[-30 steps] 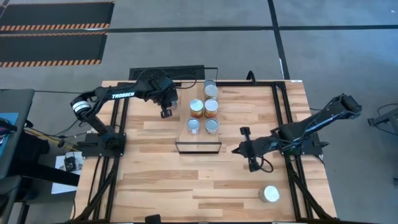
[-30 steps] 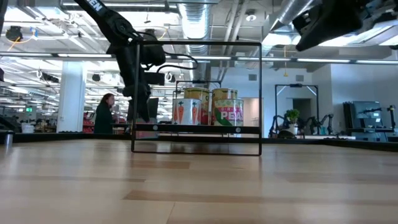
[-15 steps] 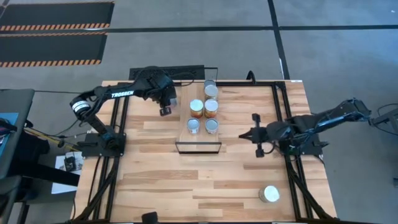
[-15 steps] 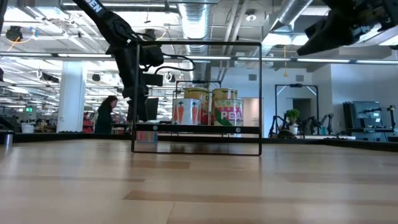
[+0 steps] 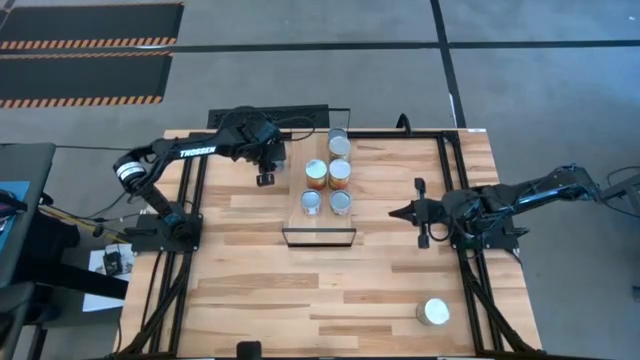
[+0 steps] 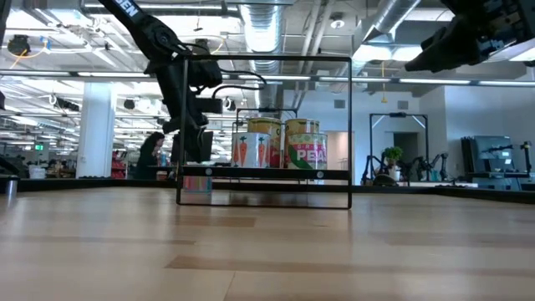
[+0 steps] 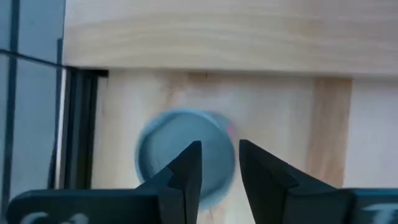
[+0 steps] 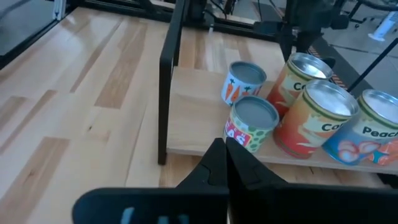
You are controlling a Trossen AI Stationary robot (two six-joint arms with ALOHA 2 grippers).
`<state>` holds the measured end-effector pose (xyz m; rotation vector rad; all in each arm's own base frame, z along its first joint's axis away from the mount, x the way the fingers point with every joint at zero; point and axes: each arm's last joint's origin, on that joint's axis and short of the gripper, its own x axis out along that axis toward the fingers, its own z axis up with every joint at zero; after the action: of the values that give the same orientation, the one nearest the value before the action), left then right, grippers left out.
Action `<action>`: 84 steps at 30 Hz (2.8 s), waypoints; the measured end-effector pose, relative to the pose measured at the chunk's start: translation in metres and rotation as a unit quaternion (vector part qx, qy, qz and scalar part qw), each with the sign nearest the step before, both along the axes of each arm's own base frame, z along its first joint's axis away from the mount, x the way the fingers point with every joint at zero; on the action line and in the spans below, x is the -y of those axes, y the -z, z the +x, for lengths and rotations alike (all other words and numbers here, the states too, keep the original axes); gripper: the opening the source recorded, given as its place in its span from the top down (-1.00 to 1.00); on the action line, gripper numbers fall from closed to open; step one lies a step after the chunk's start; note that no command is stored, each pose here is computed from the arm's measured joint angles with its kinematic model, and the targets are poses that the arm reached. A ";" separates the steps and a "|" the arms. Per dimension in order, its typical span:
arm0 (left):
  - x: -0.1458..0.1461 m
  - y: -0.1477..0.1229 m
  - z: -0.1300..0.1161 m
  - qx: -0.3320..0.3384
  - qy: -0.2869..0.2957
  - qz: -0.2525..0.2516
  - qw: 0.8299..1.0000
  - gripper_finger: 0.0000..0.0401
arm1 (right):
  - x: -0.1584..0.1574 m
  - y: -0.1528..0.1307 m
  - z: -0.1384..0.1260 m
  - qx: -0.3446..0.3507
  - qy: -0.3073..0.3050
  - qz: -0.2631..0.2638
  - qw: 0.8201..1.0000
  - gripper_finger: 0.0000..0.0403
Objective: Pick and place cans onto a shelf
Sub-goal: Put the small blue can on the shelf aligned with the small dark green can
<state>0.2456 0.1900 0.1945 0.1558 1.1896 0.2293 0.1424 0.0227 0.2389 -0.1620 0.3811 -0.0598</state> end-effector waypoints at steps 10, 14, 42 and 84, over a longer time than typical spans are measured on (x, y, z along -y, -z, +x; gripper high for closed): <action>-0.005 0.022 0.005 -0.043 0.011 -0.007 0.999 0.93 | 0.000 -0.001 0.000 0.003 -0.001 -0.006 1.000 0.99; -0.006 0.014 0.005 -0.032 0.011 0.009 0.999 0.97 | 0.000 0.000 0.000 0.002 -0.001 -0.006 1.000 0.99; -0.007 -0.084 0.046 0.162 -0.152 -0.028 0.974 1.00 | 0.000 -0.002 0.001 0.012 -0.002 -0.004 1.000 0.98; -0.027 -0.021 0.102 0.130 -0.109 -0.013 0.985 0.79 | -0.001 -0.002 0.001 0.012 -0.006 -0.002 1.000 0.98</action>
<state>0.3474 0.2166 0.2158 -0.0284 0.9479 0.4124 0.1433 0.0241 0.2413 -0.1681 0.3564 -0.0516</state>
